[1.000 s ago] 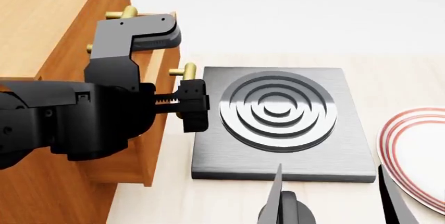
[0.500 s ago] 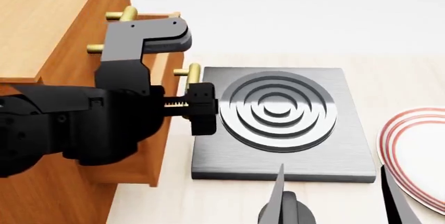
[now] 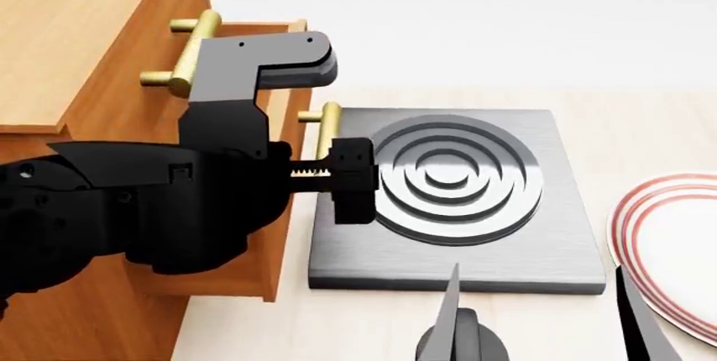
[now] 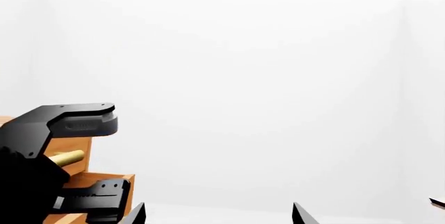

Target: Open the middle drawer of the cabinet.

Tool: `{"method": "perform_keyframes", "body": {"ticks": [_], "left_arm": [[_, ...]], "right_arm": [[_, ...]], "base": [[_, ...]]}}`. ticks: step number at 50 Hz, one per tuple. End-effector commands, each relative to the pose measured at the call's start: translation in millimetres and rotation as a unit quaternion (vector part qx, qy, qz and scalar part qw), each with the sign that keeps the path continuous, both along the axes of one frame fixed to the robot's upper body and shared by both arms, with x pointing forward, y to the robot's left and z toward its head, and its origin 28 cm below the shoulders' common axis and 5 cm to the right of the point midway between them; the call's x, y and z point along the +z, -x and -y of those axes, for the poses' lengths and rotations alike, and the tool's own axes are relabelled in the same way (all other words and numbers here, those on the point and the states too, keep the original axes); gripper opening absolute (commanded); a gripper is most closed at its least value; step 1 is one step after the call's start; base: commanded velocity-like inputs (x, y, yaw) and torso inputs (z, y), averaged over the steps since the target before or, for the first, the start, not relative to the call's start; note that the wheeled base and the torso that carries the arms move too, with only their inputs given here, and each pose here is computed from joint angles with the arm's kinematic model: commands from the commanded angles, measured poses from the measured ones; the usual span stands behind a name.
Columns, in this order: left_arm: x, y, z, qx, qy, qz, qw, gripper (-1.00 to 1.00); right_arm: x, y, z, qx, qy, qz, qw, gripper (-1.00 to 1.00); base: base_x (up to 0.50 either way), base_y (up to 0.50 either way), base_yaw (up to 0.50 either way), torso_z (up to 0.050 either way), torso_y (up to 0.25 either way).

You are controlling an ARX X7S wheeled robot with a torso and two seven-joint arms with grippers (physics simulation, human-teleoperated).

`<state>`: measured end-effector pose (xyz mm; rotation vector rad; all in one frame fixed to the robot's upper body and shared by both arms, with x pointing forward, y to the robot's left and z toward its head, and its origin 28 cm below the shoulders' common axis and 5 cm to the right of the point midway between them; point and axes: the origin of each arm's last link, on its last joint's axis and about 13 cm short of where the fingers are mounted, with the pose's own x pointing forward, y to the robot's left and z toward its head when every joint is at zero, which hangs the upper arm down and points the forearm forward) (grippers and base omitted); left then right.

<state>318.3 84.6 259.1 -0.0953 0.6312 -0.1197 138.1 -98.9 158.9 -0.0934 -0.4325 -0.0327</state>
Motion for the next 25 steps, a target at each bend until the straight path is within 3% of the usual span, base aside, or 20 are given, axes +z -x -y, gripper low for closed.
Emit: {"method": "perform_keyframes", "body": {"ticks": [1,25], "left_arm": [[-11.4,12.9,14.4,-0.045,0.017,-0.043,0.998,1.0],[-7.7,12.2,23.5,-0.081,0.035,-0.023,0.996,1.0]], "right_arm": [[0.4,0.1,-0.2,0.0,0.0,0.0,1.0,1.0],[0.5,1.1,0.2,0.0,0.0,0.001,1.0,1.0]], "base": [[0.0,0.0,0.0,0.0,0.0],[0.0,0.0,0.0,-0.001,0.0]]}}
